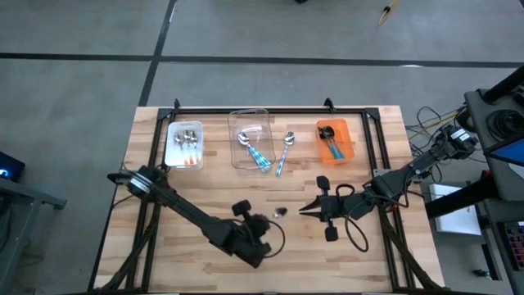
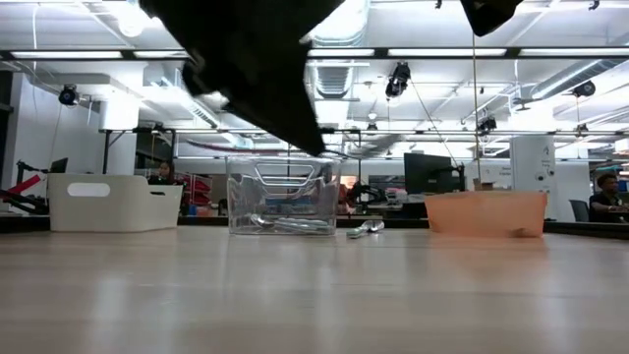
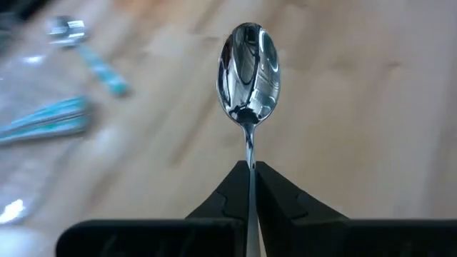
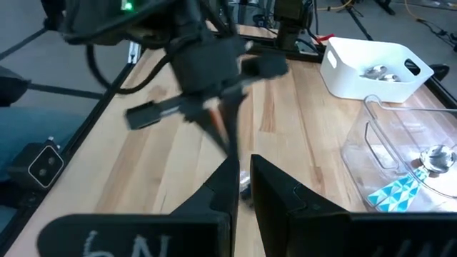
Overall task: Sort silverware by color (type)
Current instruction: Put the orange spoon into the white bin
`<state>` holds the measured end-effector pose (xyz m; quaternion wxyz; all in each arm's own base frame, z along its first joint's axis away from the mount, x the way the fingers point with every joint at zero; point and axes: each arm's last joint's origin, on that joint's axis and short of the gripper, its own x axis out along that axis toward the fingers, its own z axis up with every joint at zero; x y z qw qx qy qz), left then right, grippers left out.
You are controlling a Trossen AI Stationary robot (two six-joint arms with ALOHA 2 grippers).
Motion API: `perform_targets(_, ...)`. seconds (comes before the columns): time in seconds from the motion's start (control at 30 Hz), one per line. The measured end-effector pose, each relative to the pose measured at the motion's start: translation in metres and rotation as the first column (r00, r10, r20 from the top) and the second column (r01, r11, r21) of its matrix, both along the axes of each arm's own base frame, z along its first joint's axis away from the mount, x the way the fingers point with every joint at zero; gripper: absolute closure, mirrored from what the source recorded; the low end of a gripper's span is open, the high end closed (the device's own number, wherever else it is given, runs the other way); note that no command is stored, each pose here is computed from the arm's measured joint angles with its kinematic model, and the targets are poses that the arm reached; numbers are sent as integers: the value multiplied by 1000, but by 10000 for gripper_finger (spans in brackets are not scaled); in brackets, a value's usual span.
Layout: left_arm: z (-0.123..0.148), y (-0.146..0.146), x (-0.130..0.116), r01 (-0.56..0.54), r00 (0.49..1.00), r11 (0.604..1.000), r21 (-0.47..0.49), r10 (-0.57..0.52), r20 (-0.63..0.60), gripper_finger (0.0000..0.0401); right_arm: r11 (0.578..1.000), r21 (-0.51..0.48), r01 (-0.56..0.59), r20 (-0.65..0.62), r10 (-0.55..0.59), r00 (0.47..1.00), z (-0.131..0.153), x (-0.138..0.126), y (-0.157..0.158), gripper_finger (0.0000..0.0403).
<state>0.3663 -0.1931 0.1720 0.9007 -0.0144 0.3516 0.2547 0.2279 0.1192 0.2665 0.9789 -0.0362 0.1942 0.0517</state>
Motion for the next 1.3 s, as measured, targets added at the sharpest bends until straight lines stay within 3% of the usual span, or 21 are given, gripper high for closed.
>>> perform_targets(0.4, 63, 39, -58, -266, 964, 954, 137, 263, 40, 401, 990, -5, 141, 38, -141, 989, 5, 3, -6, 375)
perform_targets(0.57, 77, 62, -92, -341, 938, 935, 94, 331, 106, 401, 983, -5, 182, 58, -181, 982, 13, 9, -16, 375)
perform_targets(0.77, 73, 101, -140, -461, 873, 887, -12, 456, 174, 401, 967, -18, 255, 94, -252, 963, 28, 20, -36, 375)
perform_targets(1.0, 69, 152, -182, -608, 754, 786, -110, 615, 229, 401, 926, -15, 377, 102, -374, 922, 44, 30, -70, 375)
perform_targets(1.17, 66, 189, -204, -719, 650, 685, -117, 723, 236, 401, 871, -16, 492, 113, -487, 866, 50, 35, -104, 375)
perform_targets(1.3, 65, 214, -218, -801, 554, 588, -112, 799, 232, 401, 837, -97, 538, 85, -532, 843, 47, 35, -136, 375)
